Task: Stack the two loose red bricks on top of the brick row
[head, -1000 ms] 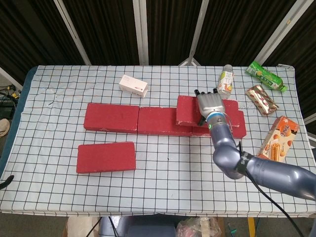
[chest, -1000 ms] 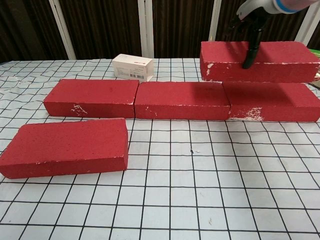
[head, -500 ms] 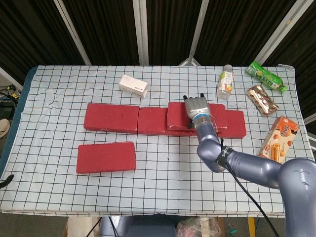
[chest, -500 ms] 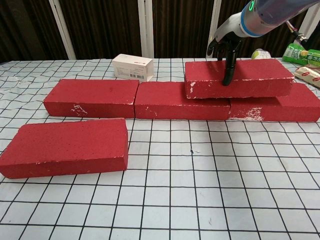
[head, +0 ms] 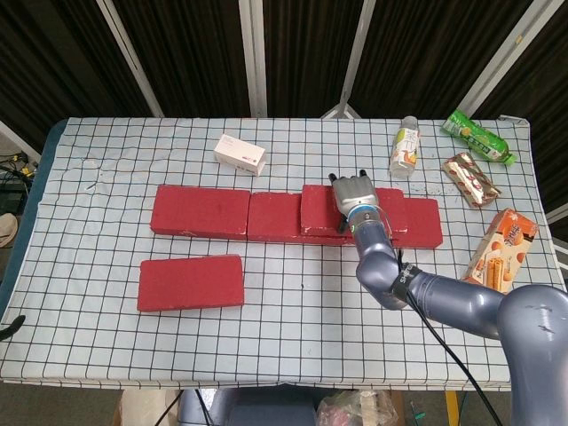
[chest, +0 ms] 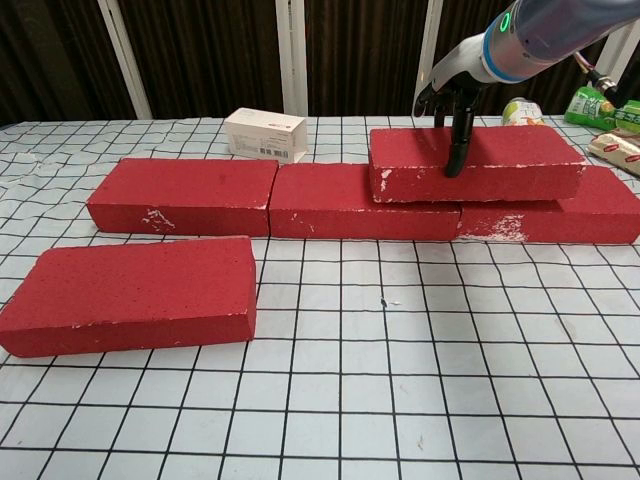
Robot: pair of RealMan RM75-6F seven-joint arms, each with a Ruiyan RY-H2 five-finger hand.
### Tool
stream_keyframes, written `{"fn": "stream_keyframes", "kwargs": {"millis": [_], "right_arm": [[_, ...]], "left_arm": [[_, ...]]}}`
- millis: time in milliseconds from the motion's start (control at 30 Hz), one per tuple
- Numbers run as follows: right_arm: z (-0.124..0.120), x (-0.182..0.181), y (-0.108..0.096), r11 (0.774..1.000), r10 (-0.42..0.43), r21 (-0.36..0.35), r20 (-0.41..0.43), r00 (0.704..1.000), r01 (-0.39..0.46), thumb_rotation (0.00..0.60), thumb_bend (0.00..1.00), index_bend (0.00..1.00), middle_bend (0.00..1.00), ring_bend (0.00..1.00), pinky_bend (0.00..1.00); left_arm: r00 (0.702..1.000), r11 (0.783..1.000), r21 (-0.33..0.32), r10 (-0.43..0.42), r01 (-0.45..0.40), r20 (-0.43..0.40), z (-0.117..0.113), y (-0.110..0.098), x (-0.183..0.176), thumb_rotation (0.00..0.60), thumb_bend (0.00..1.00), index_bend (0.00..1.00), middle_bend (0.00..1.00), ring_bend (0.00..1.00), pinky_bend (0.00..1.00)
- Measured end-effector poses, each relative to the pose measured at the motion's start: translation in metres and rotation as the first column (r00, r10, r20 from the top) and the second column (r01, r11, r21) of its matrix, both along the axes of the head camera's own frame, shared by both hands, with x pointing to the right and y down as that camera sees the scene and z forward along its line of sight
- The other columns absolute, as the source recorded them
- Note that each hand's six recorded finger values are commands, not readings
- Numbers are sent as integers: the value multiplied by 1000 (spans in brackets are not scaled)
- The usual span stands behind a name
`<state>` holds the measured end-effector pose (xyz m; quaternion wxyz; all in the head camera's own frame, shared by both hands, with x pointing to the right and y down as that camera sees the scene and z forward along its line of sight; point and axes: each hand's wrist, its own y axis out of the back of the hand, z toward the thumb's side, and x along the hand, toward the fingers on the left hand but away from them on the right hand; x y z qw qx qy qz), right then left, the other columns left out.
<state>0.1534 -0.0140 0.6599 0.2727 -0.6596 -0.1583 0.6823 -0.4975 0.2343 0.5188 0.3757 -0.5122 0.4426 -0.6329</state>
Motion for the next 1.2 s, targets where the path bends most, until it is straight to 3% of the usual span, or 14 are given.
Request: {"fn": "stream_keyframes", "kwargs": {"millis": [1200], "right_arm": [[0, -1, 1, 1000, -4, 21, -1, 1000, 4, 600, 153, 10, 275, 164, 0]], "left_arm": [[1000, 1000, 0, -3, 3, 4, -1, 1, -1, 600, 0, 47, 36, 32, 218]]}}
